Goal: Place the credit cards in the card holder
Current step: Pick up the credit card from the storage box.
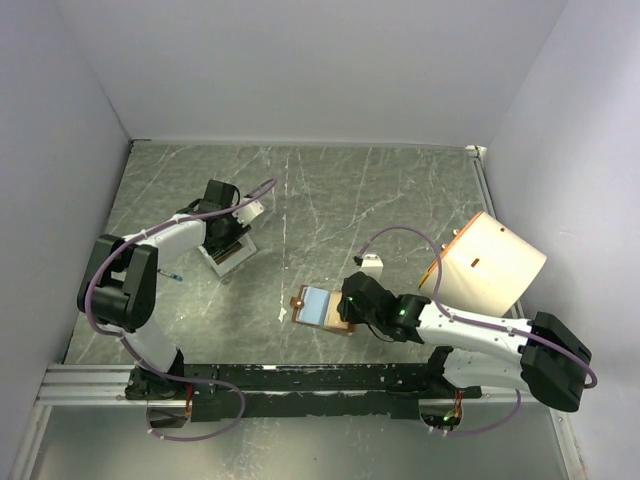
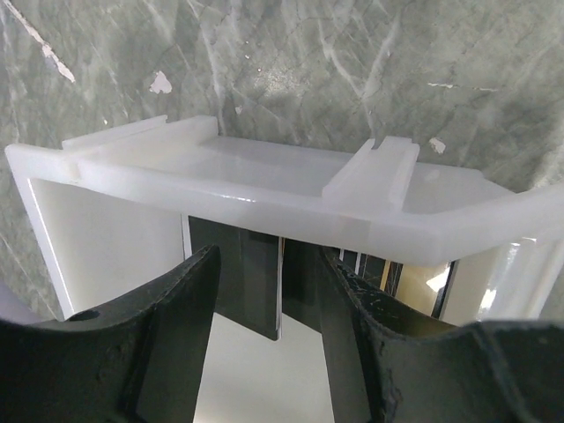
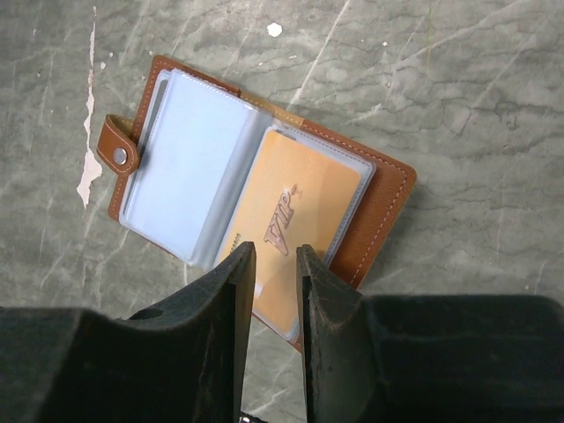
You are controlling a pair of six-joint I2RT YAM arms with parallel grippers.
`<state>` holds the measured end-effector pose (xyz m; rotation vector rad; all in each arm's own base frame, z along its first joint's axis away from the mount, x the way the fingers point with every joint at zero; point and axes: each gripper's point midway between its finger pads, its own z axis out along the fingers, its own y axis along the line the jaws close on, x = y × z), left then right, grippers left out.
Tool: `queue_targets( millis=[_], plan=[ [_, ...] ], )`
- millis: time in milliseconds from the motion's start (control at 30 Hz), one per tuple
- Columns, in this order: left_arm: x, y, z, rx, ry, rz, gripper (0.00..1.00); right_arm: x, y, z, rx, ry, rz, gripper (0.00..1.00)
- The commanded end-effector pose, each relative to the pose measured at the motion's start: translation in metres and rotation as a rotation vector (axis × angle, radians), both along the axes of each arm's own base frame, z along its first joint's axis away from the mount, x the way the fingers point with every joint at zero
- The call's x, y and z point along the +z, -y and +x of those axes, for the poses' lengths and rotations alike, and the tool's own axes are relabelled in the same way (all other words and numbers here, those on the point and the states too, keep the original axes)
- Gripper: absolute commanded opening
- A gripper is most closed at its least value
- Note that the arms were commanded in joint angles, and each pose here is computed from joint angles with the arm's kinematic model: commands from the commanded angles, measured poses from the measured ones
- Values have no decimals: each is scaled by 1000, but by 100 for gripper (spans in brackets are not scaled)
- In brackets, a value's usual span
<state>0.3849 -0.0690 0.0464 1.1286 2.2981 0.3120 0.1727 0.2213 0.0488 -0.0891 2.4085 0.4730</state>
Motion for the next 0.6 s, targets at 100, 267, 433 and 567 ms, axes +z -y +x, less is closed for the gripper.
queue_targets(
  millis=[100,267,433,567],
  plan=[
    [-16,-1,4,-14,-31,12,56,9,4,5,-12,38,-16,26],
    [-21,7,-2,-39,-86,-25,50,7,3,4,-12,32,-14,26],
    [-14,17,-10,-57,-115,-75,47,8,3,5,-16,36,-8,26],
    [-11,19,-15,-66,-99,-76,48,8,0,7,-10,37,-8,26]
  ],
)
